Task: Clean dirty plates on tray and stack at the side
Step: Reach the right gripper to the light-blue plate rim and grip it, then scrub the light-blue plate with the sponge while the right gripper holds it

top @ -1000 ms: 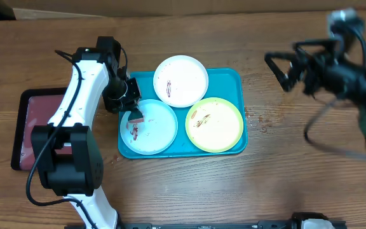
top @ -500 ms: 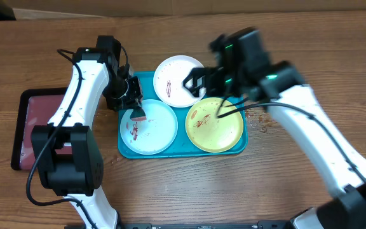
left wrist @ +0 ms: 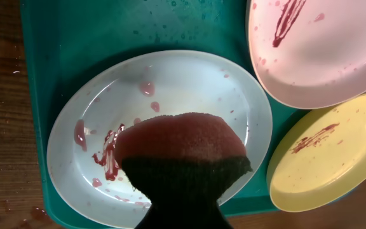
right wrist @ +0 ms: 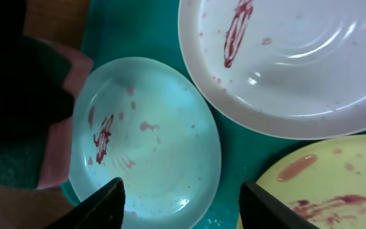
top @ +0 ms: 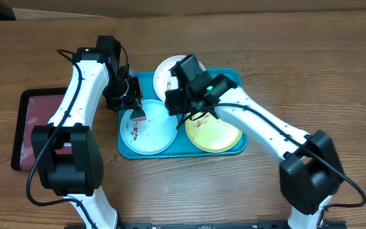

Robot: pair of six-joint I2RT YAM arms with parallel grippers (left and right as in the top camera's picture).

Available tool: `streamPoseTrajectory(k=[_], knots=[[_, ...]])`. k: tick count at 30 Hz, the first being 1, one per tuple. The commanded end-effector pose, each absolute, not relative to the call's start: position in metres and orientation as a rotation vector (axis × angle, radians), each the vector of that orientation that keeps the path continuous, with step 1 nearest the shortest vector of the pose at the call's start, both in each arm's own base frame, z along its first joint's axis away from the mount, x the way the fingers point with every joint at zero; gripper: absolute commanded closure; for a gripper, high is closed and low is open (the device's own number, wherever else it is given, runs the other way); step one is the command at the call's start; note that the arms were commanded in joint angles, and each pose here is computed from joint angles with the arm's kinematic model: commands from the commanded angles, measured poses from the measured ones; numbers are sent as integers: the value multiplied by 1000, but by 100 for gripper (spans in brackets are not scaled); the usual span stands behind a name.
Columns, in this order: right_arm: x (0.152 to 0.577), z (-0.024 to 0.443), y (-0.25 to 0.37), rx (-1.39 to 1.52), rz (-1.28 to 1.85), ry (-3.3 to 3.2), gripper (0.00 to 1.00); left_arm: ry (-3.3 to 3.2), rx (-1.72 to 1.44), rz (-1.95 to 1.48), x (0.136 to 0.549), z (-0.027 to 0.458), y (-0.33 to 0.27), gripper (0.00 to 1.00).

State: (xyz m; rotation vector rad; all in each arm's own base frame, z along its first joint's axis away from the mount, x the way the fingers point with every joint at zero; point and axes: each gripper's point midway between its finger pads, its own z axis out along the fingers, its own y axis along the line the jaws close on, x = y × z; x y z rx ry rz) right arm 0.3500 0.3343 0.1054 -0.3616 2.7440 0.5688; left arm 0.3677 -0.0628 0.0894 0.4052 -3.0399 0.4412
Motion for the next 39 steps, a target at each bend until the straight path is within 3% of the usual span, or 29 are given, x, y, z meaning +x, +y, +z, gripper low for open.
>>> streamPoseTrajectory(k=[1, 5, 18, 22, 26, 30, 35, 39], knots=[[353, 70, 333, -290, 437, 2798, 41, -3044, 398, 468, 368, 93, -65, 96], [350, 40, 331, -267, 388, 2858, 41, -3041, 397, 466, 367, 93, -65, 96], [349, 23, 334, -274, 376, 2873, 50, -3041, 396, 466, 367, 93, -65, 96], [347, 13, 336, -284, 363, 2888, 61, -3034, 360, 462, 364, 93, -67, 96], [348, 11, 337, -283, 366, 2884, 82, -3020, 279, 452, 356, 92, -70, 96], [351, 13, 340, -282, 382, 2866, 95, -2984, 264, 439, 344, 82, -74, 96], [351, 12, 339, -282, 378, 2870, 96, -2951, 241, 434, 331, 61, -81, 95], [351, 12, 339, -282, 378, 2870, 96, -2941, 223, 466, 325, 47, -89, 85]])
